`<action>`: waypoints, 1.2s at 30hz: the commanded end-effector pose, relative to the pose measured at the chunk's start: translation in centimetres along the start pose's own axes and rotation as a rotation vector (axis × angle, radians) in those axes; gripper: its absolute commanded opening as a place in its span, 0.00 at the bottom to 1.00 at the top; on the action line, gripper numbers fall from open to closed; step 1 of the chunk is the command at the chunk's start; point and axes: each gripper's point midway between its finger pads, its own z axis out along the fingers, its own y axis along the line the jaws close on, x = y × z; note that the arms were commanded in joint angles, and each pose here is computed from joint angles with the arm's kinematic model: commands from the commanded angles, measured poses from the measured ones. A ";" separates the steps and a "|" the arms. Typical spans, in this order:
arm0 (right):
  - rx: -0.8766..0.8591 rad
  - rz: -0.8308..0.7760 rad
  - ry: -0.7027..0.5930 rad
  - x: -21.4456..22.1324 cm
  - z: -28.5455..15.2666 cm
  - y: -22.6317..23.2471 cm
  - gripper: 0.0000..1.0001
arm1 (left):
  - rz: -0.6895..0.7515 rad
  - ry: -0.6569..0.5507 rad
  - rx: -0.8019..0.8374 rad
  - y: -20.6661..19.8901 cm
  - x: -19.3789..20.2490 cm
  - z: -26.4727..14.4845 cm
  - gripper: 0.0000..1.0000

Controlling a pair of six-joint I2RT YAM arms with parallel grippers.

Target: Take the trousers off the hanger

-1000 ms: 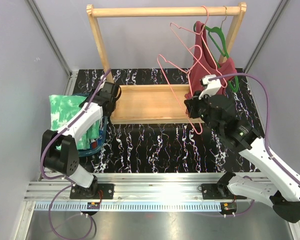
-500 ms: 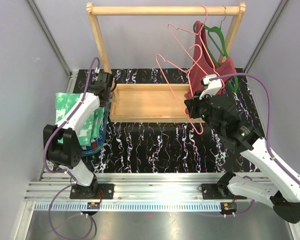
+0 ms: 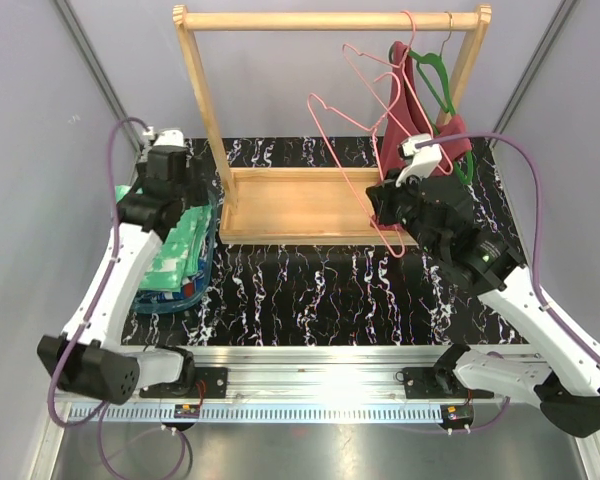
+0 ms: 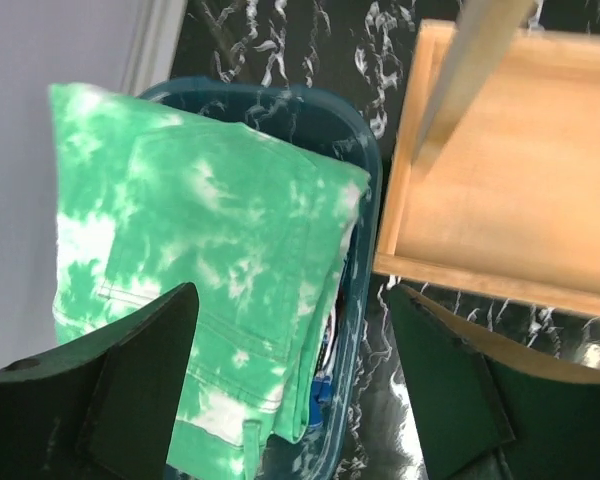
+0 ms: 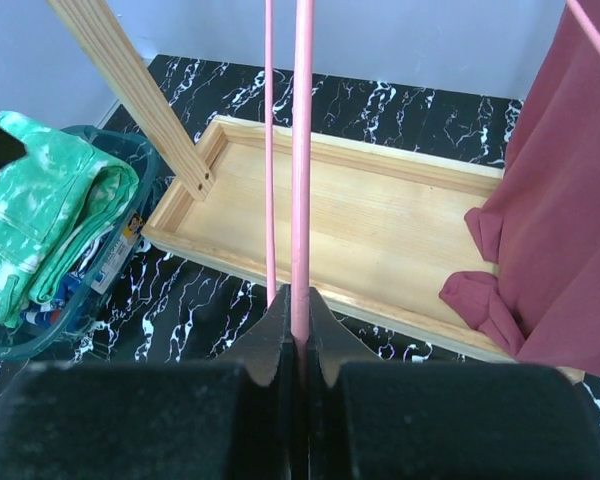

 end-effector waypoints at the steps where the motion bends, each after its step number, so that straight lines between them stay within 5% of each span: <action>1: -0.026 -0.003 -0.105 -4.0 -0.3 0.7 0.00 | -0.228 -0.061 -0.023 1.9 -0.3 0.4 0.80; 9: -0.027 -0.110 -0.154 -7.9 0.5 1.4 0.00 | -0.666 0.074 -0.043 3.6 5.7 8.0 0.99; 18: 0.135 -0.180 -0.112 -9.6 3.9 0.1 0.00 | -0.809 0.312 -0.035 1.2 15.2 13.0 0.99; 26: 0.231 -0.157 -0.119 -12.4 7.0 -1.1 0.00 | -0.821 0.118 -0.042 4.0 7.5 6.1 0.99; 30: 0.262 -0.129 -0.068 -11.8 9.7 -2.0 0.00 | -0.713 -0.035 0.002 5.7 2.4 -0.1 0.99; 36: 0.321 -0.125 -0.026 -10.7 11.5 -3.1 0.00 | -0.517 -0.124 0.040 6.9 1.1 -6.4 0.99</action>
